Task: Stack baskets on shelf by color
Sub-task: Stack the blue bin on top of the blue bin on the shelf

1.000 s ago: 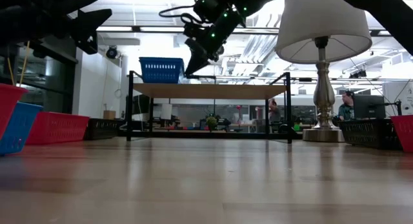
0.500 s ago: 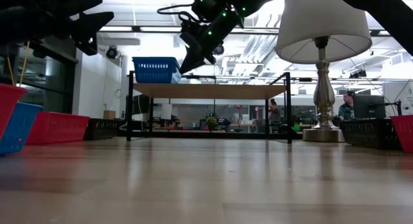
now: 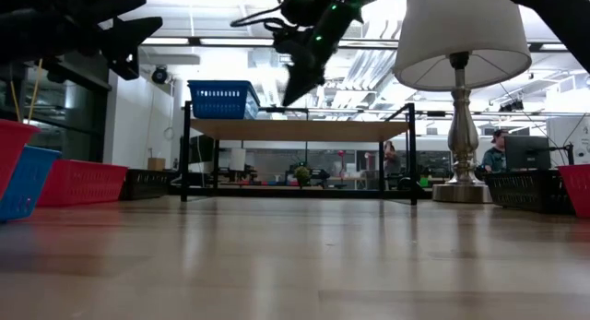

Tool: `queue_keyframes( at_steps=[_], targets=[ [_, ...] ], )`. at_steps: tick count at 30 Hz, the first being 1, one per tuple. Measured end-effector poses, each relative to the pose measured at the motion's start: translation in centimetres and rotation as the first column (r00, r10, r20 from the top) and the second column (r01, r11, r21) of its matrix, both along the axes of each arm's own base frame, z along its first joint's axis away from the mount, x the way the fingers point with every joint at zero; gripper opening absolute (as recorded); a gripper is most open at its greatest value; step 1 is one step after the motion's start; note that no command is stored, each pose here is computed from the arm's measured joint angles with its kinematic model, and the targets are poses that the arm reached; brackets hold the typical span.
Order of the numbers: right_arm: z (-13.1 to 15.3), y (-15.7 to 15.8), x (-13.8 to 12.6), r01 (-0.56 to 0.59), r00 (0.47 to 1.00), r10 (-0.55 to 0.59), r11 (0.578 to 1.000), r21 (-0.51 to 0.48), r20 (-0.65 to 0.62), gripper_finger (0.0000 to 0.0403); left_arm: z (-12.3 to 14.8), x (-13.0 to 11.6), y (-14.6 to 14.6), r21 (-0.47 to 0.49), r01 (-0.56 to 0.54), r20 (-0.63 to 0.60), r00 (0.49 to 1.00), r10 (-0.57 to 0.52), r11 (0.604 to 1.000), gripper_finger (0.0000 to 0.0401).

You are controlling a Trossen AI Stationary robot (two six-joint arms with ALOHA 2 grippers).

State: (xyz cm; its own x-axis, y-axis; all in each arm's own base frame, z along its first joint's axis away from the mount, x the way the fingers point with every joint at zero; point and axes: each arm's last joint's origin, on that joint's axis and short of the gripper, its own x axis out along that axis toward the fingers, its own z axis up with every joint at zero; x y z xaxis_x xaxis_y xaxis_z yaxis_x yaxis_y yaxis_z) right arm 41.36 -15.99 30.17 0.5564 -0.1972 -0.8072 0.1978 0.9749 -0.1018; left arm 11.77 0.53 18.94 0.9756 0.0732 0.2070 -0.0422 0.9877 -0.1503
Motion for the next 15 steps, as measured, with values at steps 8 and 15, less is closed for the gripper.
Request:
queue_keyframes(
  at_steps=[8, 15],
  targets=[
    [1.0, 5.2, -3.4, -0.048, 0.986, 0.043, 0.999, -0.024, -0.160, 0.0000, 0.0, 0.0, 0.0, -0.005, 0.002, -0.002, 1.000, -0.002, 1.000, 0.0170],
    [-1.2, 12.5, -12.5, -0.034, 0.987, 0.033, 0.999, 0.008, 0.159, 0.0000, -0.1, 0.0, 0.0, 0.010, 0.002, -0.008, 1.000, -0.002, 1.000, 0.0170]
  ],
)
